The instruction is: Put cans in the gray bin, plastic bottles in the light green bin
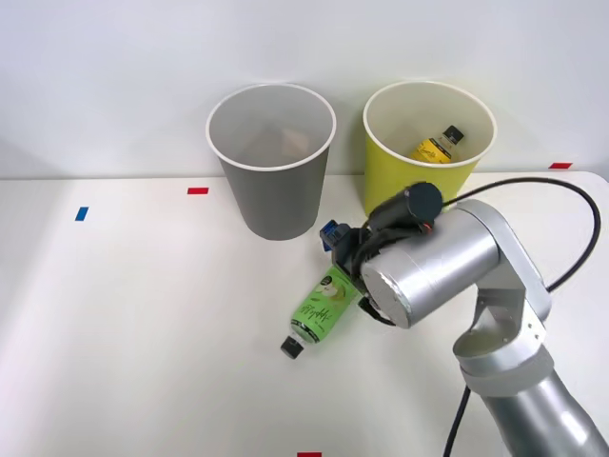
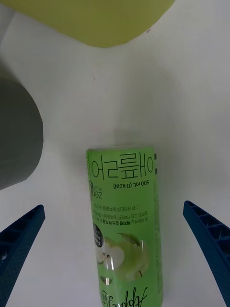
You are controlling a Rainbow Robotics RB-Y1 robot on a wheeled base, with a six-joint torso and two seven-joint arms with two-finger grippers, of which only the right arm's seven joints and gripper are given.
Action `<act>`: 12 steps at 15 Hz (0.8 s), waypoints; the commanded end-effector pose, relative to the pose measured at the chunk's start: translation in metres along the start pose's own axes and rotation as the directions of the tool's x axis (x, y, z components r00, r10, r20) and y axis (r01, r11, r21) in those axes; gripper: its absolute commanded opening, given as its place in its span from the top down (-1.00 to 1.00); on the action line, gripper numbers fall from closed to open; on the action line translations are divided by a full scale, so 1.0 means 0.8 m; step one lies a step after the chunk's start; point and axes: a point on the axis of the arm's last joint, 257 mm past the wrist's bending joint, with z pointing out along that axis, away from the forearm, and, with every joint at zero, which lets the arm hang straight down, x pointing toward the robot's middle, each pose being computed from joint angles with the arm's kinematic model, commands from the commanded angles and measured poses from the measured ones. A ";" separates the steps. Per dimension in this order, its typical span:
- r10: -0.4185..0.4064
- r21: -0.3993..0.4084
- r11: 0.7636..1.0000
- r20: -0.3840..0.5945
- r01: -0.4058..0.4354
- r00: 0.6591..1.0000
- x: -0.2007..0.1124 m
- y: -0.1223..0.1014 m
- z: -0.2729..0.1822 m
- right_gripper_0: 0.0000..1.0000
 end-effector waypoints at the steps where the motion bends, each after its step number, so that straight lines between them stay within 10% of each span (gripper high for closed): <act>1: -0.016 0.097 0.995 -0.031 0.019 0.999 0.004 -0.003 0.006 -1.00; 12: -0.017 0.216 0.976 -0.113 0.041 0.993 0.010 0.008 0.031 -1.00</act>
